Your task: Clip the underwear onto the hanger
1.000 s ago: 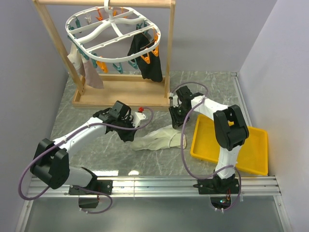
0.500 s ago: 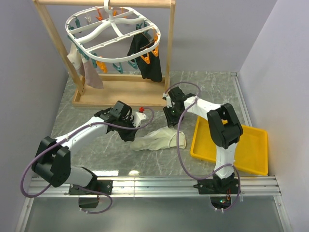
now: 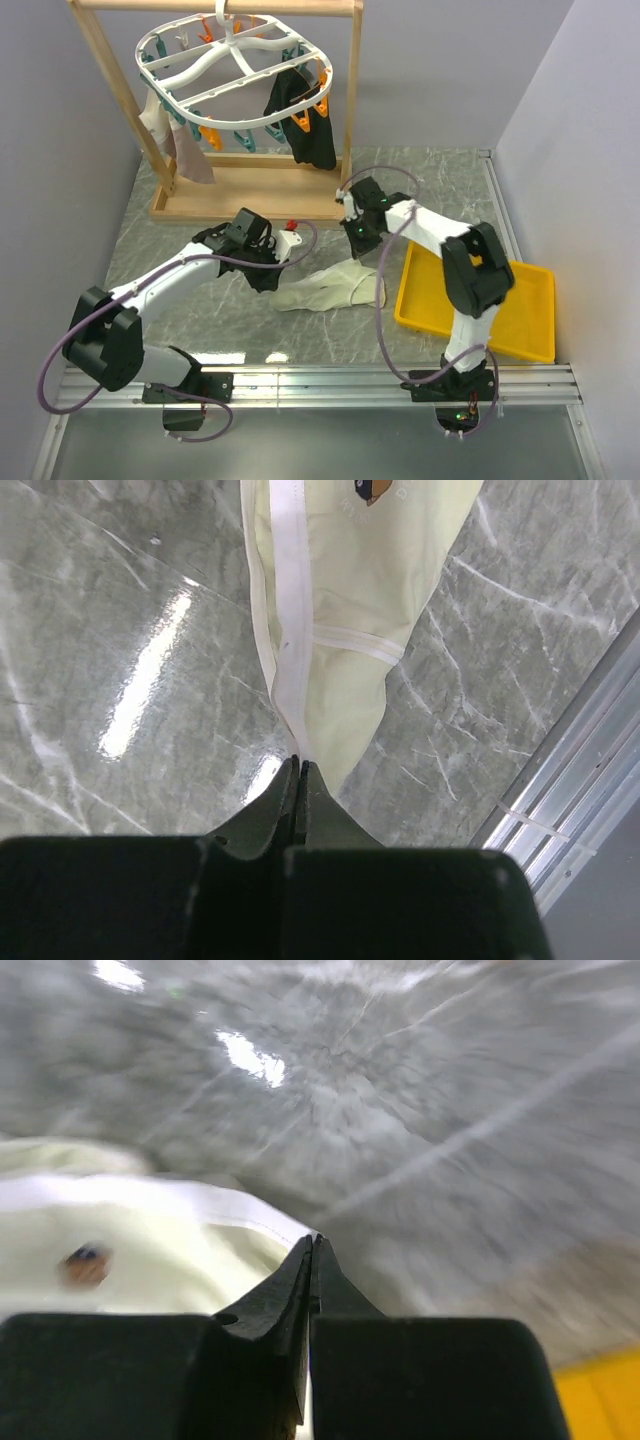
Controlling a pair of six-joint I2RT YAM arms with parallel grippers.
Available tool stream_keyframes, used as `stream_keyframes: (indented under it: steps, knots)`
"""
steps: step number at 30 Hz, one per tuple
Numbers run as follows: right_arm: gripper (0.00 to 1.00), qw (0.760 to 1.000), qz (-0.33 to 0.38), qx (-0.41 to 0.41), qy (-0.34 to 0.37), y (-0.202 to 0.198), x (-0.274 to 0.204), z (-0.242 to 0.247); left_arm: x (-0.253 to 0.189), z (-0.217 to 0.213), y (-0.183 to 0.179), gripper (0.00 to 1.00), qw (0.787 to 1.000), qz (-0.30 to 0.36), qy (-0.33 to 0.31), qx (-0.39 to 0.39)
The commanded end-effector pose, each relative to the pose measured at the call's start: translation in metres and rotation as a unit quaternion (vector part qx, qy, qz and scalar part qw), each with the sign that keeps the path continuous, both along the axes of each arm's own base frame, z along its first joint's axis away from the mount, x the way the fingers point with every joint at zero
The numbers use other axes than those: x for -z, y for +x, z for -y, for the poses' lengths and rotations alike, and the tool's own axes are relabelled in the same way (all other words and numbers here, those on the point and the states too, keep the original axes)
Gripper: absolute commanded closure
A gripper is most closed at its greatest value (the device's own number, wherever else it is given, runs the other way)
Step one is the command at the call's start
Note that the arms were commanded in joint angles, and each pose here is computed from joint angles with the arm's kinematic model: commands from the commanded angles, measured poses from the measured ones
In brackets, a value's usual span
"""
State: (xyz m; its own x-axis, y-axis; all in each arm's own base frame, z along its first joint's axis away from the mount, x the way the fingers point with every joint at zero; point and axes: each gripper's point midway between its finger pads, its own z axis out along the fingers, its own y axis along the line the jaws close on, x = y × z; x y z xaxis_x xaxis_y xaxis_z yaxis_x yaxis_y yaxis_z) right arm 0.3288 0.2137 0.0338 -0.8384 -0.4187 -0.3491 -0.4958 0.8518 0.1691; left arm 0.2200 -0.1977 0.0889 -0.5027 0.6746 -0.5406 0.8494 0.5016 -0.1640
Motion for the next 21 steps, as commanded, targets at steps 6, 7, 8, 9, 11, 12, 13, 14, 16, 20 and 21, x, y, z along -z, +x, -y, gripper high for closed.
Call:
stream_keyframes:
  steps: [6,7,8,9,11,12,13,14,16,20,21]
  knots:
    - [1.0,0.972,0.194,-0.001,0.131,0.014,-0.173,0.024,-0.103,0.013,0.021,1.0,0.983,0.134,-0.124,-0.027]
    - [1.0,0.966,0.219,0.001,0.14,0.009,-0.191,0.031,-0.113,0.012,0.022,1.0,0.979,0.15,-0.132,-0.03]
    - [1.0,0.961,0.23,-0.006,0.153,0.004,-0.2,0.032,-0.13,0.012,0.023,1.0,0.972,0.176,-0.15,-0.036]
    - [1.0,0.957,0.242,-0.011,0.159,0.0,-0.208,0.033,-0.138,0.01,0.024,1.0,0.969,0.19,-0.154,-0.044]
    - [1.0,0.945,0.275,-0.018,0.173,-0.012,-0.228,0.039,-0.158,0.004,0.027,1.0,0.959,0.224,-0.163,-0.063]
    - [1.0,0.938,0.296,-0.03,0.18,-0.021,-0.241,0.041,-0.166,0.001,0.028,1.0,0.954,0.237,-0.168,-0.07]
    - [1.0,0.935,0.302,-0.035,0.182,-0.025,-0.244,0.042,-0.172,-0.001,0.028,1.0,0.951,0.244,-0.173,-0.076]
    - [1.0,0.932,0.31,-0.04,0.185,-0.029,-0.249,0.042,-0.181,-0.004,0.026,1.0,0.946,0.258,-0.178,-0.082]
    - [1.0,0.923,0.328,-0.054,0.193,-0.041,-0.26,0.044,-0.191,-0.007,0.022,1.0,0.942,0.266,-0.185,-0.083]
    - [1.0,0.915,0.337,-0.08,0.207,-0.062,-0.269,0.042,-0.196,-0.014,0.0,1.0,0.946,0.262,-0.183,-0.061]
    - [1.0,0.911,0.344,-0.086,0.21,-0.068,-0.273,0.043,-0.196,-0.015,-0.006,1.0,0.947,0.258,-0.183,-0.052]
